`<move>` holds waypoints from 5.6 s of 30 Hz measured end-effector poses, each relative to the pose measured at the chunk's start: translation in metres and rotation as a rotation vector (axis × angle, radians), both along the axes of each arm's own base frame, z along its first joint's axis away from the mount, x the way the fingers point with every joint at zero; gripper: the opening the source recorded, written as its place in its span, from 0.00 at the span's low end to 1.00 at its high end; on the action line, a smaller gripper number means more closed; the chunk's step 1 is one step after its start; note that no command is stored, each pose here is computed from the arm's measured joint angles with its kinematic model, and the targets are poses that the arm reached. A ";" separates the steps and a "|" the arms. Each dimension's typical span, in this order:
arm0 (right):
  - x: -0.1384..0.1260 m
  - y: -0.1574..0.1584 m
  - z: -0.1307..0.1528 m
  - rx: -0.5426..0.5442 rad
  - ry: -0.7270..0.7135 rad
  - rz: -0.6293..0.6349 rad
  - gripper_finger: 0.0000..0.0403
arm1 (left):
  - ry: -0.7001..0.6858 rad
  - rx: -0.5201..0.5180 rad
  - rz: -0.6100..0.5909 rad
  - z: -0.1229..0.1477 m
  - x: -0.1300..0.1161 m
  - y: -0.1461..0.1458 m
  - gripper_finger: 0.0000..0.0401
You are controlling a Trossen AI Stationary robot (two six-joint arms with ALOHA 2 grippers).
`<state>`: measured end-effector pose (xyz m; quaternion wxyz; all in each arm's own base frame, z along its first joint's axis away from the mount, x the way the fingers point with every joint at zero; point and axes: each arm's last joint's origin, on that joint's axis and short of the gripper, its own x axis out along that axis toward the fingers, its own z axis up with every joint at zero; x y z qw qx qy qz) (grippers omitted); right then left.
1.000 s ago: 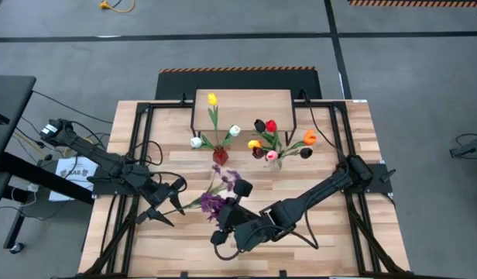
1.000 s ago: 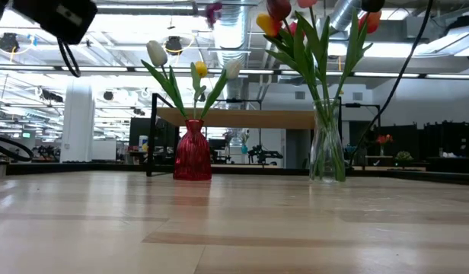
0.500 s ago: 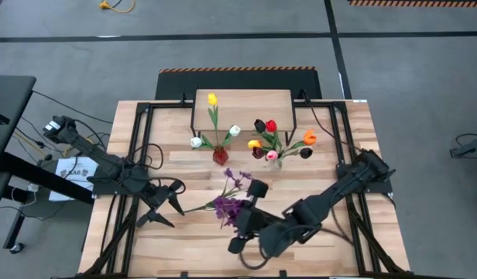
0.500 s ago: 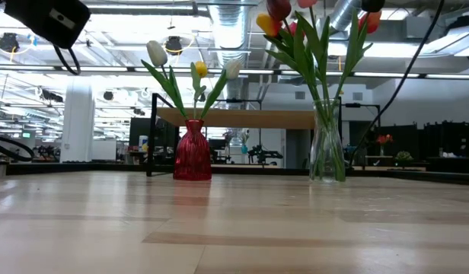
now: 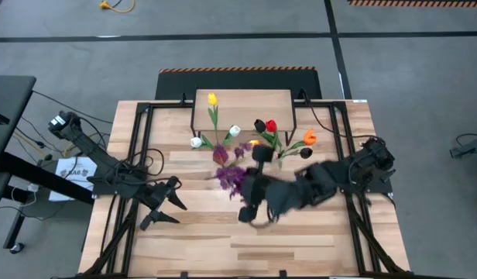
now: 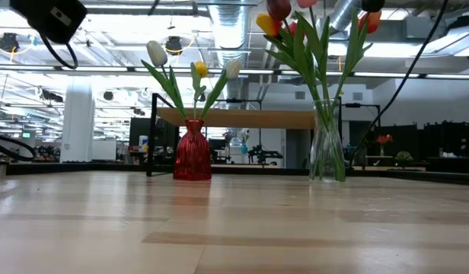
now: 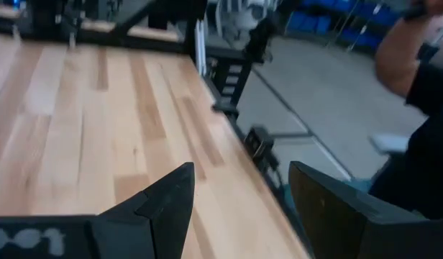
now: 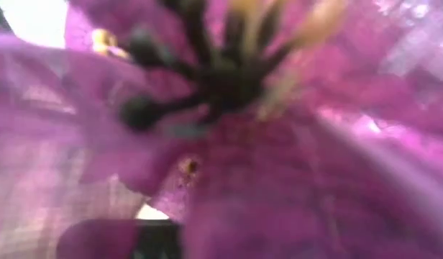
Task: Pick and place flowers into a vace then onto a shelf
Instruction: Put the purple flower into the red vase, then put the transparent vase with flowers on the shelf
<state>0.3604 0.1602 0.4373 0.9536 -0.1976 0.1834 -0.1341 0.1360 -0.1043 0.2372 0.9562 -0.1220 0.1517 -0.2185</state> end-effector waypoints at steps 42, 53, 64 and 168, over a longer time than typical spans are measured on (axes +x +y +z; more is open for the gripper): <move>0.053 -0.165 -0.022 -0.025 0.448 0.340 0.00 | -0.266 0.203 0.076 0.015 0.001 -0.002 0.54; 0.051 -0.179 -0.011 -0.044 0.398 0.336 0.00 | -0.275 0.231 0.091 0.015 0.001 -0.001 0.54; 0.055 -0.186 -0.011 -0.060 0.374 0.351 0.00 | -0.305 0.202 0.100 0.022 -0.005 0.004 0.54; -0.024 -0.153 0.072 -0.205 0.134 0.161 0.60 | -0.395 0.151 0.192 0.047 -0.016 0.016 0.54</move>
